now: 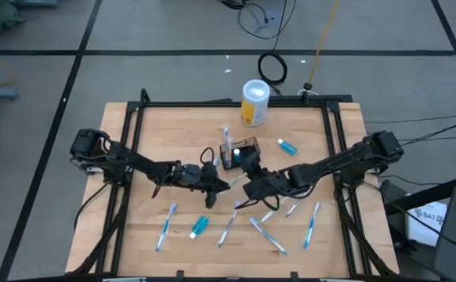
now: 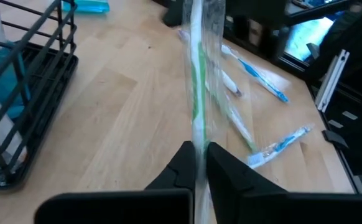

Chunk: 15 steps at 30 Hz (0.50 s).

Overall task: Pick & Place toothbrushing station
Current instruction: Put the green toothbrush into the black wire organizer

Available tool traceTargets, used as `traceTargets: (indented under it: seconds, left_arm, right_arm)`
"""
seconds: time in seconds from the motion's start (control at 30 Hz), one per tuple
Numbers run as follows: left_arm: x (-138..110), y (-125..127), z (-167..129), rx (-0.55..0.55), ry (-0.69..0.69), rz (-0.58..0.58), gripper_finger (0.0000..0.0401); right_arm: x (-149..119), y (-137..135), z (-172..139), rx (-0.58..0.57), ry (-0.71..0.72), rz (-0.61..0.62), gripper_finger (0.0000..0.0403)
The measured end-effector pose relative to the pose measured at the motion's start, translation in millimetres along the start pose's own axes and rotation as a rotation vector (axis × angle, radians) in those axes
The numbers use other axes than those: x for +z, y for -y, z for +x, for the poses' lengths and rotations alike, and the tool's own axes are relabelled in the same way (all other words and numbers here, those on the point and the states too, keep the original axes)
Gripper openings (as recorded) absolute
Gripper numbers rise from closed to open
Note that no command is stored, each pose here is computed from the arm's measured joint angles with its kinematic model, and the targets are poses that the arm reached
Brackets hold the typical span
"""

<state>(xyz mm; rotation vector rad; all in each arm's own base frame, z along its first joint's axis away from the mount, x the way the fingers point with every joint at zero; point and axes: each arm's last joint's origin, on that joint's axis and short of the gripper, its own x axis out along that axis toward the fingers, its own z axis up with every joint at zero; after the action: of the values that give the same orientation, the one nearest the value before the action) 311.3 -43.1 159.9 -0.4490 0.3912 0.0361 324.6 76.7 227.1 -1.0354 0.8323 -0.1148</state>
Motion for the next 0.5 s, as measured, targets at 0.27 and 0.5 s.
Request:
traceTargets:
  seconds: [0.27,0.5]
  left_arm:
    - [6.6,-9.7,0.7,0.034,0.032,-0.017,0.0018]
    - [16.8,-17.8,0.7,0.037,0.094,-0.014,0.0011]
  right_arm:
    - [13.4,-15.4,-18.9,-0.051,0.016,0.077,0.012]
    - [16.0,-13.9,-51.3,-0.171,0.014,0.177,0.0128]
